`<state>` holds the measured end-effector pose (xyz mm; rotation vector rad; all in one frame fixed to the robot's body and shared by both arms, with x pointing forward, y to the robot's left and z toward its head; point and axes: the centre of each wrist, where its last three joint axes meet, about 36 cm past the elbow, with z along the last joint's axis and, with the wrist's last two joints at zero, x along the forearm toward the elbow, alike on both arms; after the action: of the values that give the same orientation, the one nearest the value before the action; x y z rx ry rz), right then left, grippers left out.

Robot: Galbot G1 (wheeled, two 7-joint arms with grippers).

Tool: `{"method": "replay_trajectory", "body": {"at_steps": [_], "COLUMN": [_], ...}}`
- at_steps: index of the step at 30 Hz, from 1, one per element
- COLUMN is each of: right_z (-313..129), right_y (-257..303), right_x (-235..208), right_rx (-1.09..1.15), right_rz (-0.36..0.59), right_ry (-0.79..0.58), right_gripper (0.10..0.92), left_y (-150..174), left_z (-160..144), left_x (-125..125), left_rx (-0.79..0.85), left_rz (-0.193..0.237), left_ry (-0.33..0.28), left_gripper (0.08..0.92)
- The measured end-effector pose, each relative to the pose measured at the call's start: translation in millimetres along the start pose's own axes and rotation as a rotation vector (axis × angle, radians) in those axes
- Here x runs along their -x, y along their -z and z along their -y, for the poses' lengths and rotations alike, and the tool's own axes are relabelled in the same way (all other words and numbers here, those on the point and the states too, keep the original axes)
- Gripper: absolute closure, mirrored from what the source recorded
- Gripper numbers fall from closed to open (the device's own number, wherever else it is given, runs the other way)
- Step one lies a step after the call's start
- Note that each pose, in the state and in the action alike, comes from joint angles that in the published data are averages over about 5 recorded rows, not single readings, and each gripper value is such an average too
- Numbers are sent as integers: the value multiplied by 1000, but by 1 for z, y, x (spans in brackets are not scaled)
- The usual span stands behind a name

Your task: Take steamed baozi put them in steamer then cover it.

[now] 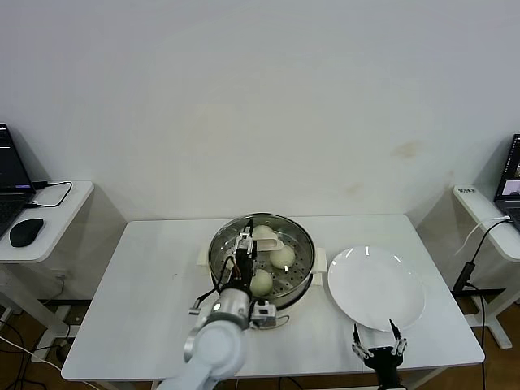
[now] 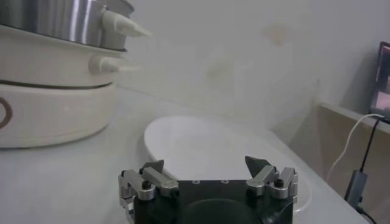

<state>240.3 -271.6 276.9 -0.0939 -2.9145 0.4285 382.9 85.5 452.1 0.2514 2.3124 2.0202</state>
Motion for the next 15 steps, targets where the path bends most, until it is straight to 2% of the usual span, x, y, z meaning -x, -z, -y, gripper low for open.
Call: {"method": "replay_trajectory", "body": {"at_steps": [3, 6, 11, 15], "right_z": [0, 1, 2, 2], "right_y": [0, 0, 2, 5], "right_x": [0, 0, 0, -2], "right_rx": [0, 1, 7, 20], "right_rz": [1, 1, 12, 30], "right_ry": [-1, 0, 8, 21], "right_gripper": [200, 200, 200, 200], "left_y": [-8, -19, -42, -68], "left_z": [-8, -17, -25, -18], "left_x": [-17, -36, -67, -87], "left_rx": [-52, -122, -308, -514], "left_rz": [17, 36, 67, 89], "left_ry": [17, 36, 53, 64], "left_gripper": [216, 183, 177, 177]}}
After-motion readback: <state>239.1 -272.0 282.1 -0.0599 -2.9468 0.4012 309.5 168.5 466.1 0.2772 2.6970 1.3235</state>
